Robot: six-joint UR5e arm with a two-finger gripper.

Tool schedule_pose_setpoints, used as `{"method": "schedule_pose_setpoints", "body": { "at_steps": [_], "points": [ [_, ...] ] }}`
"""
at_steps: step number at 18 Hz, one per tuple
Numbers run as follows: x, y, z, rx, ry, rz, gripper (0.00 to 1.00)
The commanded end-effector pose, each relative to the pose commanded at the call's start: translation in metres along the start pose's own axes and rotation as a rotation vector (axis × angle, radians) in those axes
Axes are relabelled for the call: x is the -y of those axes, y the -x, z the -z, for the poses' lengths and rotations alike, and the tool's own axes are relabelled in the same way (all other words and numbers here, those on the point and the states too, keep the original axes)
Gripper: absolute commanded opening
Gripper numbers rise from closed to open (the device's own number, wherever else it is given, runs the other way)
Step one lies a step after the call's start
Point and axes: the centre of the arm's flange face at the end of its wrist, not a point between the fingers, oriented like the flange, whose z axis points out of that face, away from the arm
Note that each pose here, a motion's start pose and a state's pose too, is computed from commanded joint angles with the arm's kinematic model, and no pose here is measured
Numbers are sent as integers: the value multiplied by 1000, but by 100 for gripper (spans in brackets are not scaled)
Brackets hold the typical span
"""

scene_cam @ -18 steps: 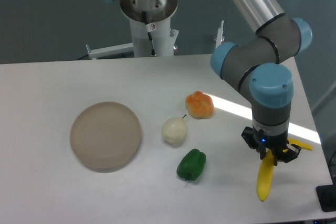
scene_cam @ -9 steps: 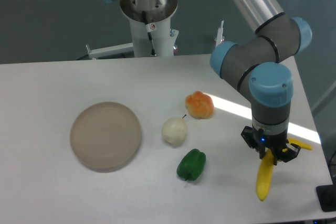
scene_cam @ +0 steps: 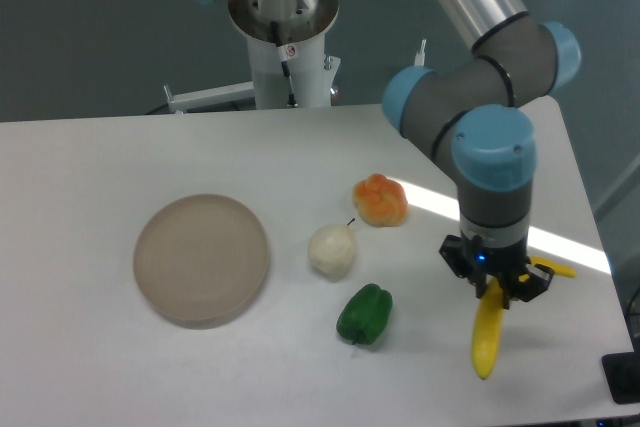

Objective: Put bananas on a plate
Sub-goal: 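Carry the held banana across the table over the wooden plate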

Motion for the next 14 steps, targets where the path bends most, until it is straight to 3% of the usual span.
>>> {"method": "schedule_pose_setpoints", "body": {
  "at_steps": [4, 6, 14],
  "points": [
    [18, -41, 31, -8, -15, 31, 36],
    [32, -70, 39, -48, 5, 12, 36],
    [71, -176, 80, -150, -7, 127, 37]
  ]
}}
